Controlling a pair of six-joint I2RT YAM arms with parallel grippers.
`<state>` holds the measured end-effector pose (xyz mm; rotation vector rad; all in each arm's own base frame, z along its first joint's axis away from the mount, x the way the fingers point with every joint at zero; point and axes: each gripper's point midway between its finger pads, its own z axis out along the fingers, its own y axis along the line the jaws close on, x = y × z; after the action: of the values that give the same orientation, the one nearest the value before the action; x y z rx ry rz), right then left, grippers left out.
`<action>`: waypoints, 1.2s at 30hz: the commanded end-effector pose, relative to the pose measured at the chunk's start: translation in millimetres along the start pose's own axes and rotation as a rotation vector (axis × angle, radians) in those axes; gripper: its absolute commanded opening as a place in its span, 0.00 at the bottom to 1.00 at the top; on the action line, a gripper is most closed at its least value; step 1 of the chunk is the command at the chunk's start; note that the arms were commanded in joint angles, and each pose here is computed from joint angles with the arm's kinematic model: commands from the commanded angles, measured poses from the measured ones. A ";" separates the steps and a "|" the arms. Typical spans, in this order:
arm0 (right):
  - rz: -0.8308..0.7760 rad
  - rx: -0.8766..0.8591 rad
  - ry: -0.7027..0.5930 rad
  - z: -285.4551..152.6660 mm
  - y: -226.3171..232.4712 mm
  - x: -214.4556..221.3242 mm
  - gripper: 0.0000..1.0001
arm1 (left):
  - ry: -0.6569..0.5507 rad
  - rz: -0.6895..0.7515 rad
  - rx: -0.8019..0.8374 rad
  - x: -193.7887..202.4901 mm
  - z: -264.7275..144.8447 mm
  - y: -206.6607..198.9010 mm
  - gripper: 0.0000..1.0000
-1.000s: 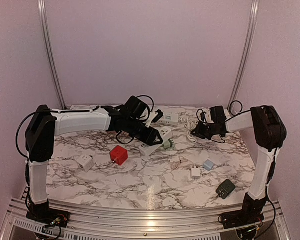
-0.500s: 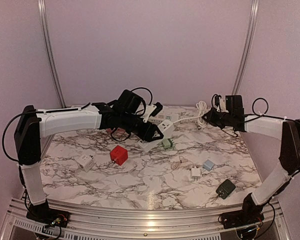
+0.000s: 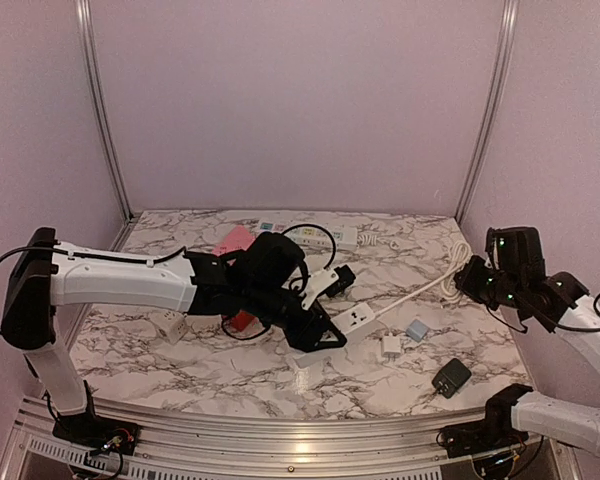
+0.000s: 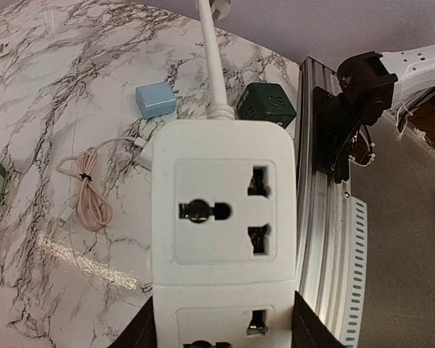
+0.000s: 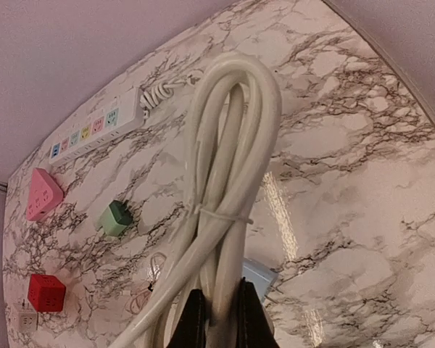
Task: Insert the plug
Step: Move the socket to the center of the board.
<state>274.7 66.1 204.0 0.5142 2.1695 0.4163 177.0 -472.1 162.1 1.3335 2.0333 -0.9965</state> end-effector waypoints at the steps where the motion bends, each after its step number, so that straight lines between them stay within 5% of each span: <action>1: 0.143 0.217 -0.032 -22.1 -54.6 12.4 0.00 | -0.037 0.012 0.111 0.1 -5.4 -50.5 0.00; 8: 0.261 0.375 0.049 -47.0 -105.9 59.4 0.00 | -0.065 0.043 0.205 12.2 0.8 -99.0 0.00; 13: 0.284 0.426 0.035 -65.9 -114.0 55.7 0.00 | -0.050 0.061 0.254 27.7 4.3 -118.6 0.00; 36: 0.023 0.630 0.317 -57.7 -119.3 71.1 0.00 | -0.029 -0.049 0.234 44.5 -2.6 -127.4 0.00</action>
<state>150.1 18.8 125.0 0.8704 2.7114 -0.0221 63.2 -488.4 146.5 1.3302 2.0160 -1.2403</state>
